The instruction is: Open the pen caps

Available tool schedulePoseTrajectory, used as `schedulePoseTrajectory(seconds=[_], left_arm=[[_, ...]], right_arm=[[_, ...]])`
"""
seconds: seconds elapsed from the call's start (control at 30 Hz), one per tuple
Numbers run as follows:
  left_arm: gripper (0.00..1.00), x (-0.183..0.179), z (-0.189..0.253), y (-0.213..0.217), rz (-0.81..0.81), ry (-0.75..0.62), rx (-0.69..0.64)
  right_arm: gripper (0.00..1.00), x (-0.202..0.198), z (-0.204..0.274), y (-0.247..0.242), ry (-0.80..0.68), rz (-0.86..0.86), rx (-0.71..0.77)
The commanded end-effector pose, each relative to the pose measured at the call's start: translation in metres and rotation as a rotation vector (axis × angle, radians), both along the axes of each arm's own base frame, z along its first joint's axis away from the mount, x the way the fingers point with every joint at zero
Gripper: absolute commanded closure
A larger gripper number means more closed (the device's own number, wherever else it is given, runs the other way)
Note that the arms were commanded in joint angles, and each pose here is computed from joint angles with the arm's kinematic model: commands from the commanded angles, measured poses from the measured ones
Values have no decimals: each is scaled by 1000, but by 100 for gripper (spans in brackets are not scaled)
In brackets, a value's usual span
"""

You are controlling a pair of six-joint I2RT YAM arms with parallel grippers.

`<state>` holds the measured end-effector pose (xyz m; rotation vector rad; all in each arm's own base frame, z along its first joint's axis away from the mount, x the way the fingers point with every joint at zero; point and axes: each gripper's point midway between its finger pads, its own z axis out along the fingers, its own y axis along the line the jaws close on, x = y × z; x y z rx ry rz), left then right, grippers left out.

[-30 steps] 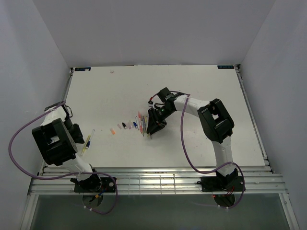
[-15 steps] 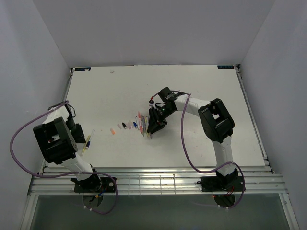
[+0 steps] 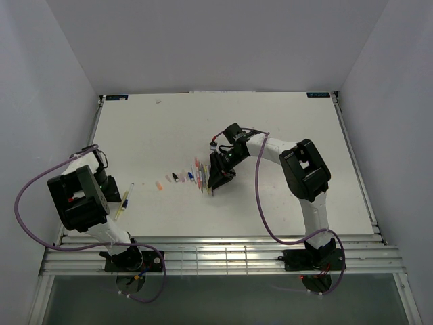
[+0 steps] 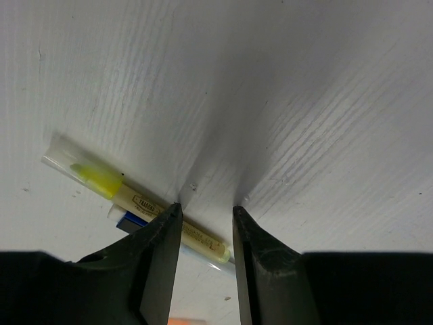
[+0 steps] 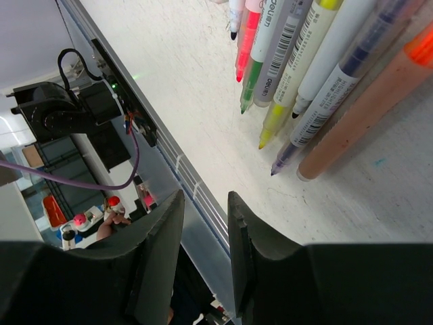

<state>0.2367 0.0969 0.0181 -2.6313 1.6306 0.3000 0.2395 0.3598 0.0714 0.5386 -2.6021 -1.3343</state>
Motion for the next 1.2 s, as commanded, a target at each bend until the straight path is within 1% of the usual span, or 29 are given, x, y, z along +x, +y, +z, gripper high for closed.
schedulePoseTrajectory(seconds=[0.0, 0.27, 0.63, 1.03, 1.17], left_arm=[[54, 6, -1, -1, 232, -33, 11], [54, 4, -1, -2, 226, -30, 10], [55, 24, 13, 7, 211, -83, 24], [54, 12, 10, -4, 201, -70, -5], [54, 10, 12, -6, 165, -61, -18]], right_arm=[[62, 2, 4, 2, -6, 5, 32], [62, 2, 3, 3, -1, 6, 34], [62, 3, 3, 2, -2, 5, 36], [62, 2, 2, 2, 4, 3, 35], [62, 2, 3, 2, 4, 2, 36]])
